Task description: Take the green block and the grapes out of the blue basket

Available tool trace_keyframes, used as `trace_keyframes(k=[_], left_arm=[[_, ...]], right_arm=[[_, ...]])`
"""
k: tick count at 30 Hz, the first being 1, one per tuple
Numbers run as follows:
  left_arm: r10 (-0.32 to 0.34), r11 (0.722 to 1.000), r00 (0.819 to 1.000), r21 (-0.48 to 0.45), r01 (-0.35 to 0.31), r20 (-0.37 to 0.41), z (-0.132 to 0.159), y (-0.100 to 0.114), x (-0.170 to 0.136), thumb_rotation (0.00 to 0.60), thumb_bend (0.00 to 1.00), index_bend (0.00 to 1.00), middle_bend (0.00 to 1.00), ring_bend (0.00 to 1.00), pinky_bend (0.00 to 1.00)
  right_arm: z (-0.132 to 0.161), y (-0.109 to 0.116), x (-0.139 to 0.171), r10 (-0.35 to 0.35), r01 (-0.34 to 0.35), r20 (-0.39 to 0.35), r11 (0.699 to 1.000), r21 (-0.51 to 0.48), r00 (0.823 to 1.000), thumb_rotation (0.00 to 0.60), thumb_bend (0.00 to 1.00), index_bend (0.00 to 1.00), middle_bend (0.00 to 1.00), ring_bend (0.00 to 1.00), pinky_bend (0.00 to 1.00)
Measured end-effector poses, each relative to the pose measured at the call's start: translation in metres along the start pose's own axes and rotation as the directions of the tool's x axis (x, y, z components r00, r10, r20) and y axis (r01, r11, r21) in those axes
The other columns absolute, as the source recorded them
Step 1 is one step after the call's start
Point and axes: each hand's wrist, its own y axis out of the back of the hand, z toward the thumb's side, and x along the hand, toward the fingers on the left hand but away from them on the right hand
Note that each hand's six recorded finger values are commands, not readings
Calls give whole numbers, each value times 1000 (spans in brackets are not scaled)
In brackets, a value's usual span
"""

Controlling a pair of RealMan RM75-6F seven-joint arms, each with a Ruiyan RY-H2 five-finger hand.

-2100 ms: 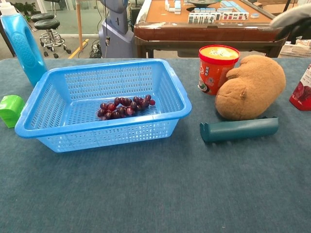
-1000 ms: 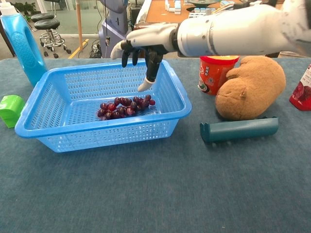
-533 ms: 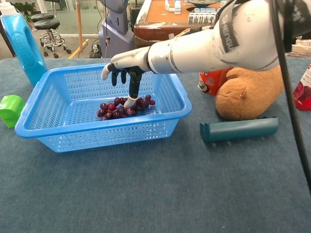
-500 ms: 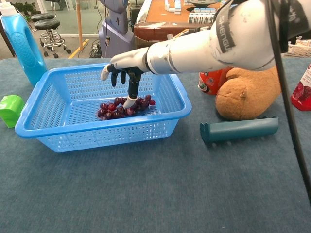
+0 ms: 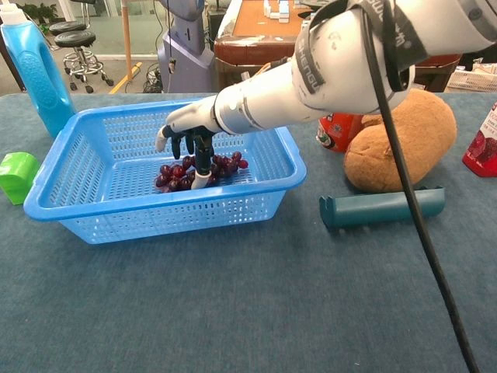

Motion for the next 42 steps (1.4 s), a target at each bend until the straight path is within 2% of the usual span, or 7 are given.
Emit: trace_keyframes(k=[9,15,18,28,35,38,42], left_arm=[[5,1000,1000,-10,-5,-6,-3,3,-2,600,243,6,61,103,226],[7,1000,1000,-19,-7,-8,-5,3,-2,600,242,17,61,102,226],[7,1000,1000,-22,-8,-5,-4,3,-2,600,243,17,61,101,226],[11,1000,1000,-27,-11,-8,-6,3,-3,600,243,18,61,99,224],[14,1000,1000,-27,-14,-5,-4,4,-3,600,243,18,61,98,224],[15,999,1000,-28,-15,-8,-4,4,-2,600,243,18,61,98,224],[16,1000,1000,-27,-17,-12,-5,4,-2,600,243,18,61,97,224]], right_arm=[[2,-5,-5,16,-18,22,998,60,1000,600,161,125,217,215,363],[2,-9,-7,18,-22,40,995,101,999,600,161,278,278,248,391],[1,-8,-7,9,-15,48,994,112,999,600,171,357,329,285,443],[-1,-8,-5,-45,40,63,995,89,997,600,424,523,474,442,653],[1,-12,-4,-46,42,48,995,88,998,600,516,538,488,462,725],[2,-9,-3,-57,54,42,996,70,997,600,561,554,496,479,755],[2,0,1,-85,84,29,996,31,996,600,570,558,497,485,757]])
